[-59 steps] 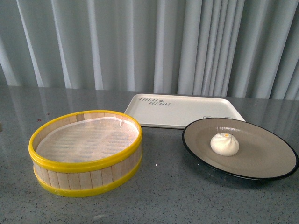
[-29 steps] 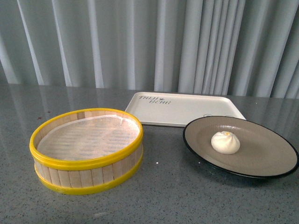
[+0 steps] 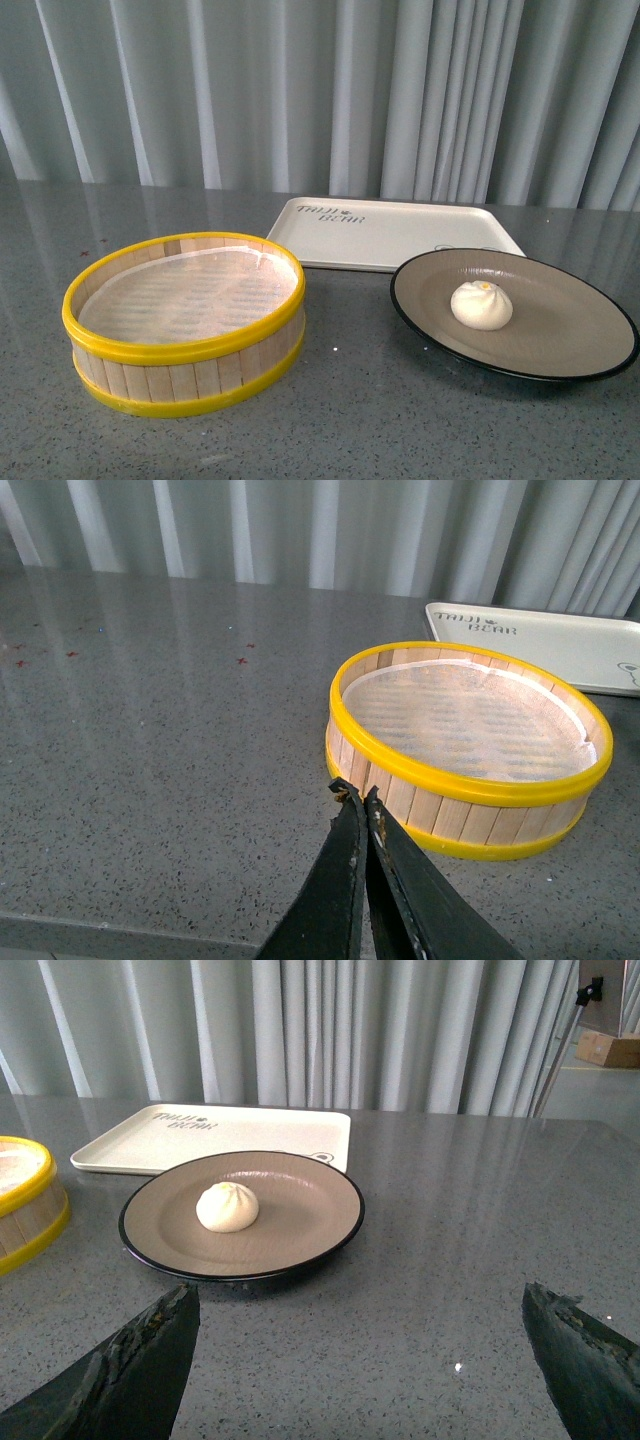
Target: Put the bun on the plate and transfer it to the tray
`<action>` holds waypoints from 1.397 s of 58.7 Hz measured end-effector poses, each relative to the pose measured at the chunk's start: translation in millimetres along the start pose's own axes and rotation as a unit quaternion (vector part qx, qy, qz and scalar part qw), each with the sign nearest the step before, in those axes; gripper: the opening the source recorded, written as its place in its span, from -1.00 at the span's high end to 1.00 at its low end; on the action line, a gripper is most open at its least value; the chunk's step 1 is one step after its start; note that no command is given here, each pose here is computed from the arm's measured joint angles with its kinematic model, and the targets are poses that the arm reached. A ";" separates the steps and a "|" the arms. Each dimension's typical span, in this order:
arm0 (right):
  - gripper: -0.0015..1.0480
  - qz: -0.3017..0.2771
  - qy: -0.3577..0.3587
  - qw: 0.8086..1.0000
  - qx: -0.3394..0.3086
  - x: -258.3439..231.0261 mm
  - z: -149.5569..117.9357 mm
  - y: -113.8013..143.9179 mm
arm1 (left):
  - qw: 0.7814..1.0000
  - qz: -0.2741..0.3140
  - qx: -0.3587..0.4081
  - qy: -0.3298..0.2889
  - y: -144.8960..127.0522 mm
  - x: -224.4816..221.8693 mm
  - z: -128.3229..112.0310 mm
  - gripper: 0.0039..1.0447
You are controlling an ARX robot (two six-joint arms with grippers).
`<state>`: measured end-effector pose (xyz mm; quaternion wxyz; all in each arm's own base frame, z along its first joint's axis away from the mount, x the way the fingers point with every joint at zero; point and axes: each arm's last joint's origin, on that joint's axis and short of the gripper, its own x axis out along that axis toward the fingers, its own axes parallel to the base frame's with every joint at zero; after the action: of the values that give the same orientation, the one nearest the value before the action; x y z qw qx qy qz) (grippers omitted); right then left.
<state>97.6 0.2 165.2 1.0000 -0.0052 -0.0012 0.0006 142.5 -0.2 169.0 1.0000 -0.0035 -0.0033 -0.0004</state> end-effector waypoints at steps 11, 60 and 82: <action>-0.84 0.000 0.000 1.000 0.000 0.0 0.0 0.0 | 1.000 0.000 0.000 -0.006 0.0 -8.6 3.7 0.93; -0.84 0.000 0.000 1.000 0.000 0.0 0.0 0.0 | 1.000 0.000 0.000 -0.011 0.0 -33.9 6.6 0.93; -0.84 0.000 0.000 1.000 0.000 0.0 0.0 0.0 | 1.000 0.000 0.001 -0.008 0.0 -46.2 3.6 0.93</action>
<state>97.6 0.2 165.2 1.0000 -0.0052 -0.0012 0.0006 96.3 -0.2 172.3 0.9999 -0.0026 -0.0115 -0.0008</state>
